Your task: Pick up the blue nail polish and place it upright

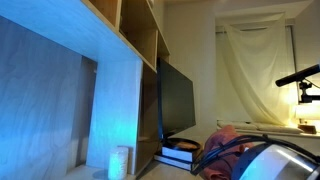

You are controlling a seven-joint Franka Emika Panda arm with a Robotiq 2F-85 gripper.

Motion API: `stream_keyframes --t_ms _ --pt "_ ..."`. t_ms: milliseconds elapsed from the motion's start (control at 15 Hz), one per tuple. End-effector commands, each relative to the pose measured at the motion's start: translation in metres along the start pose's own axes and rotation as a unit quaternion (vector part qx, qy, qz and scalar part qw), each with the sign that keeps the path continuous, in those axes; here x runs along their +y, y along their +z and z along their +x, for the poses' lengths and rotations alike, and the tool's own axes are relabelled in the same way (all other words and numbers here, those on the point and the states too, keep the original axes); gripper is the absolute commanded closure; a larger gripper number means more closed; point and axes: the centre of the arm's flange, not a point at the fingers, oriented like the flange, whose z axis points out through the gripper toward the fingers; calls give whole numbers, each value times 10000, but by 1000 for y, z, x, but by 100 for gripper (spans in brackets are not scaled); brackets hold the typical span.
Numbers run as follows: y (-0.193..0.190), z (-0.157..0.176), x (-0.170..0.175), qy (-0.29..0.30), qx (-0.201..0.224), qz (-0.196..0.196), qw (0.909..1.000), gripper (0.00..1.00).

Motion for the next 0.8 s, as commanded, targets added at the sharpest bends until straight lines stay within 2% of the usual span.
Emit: stream_keyframes --t_ms 0,133,333,733 --pt "4 -43 -1 -237 700 121 9972 0" --pt "6 -57 1 -338 1191 199 9921 0" --pt "14 -74 6 -533 1922 282 9795 0" --pt "32 -97 -3 -1132 3256 486 9374 0"
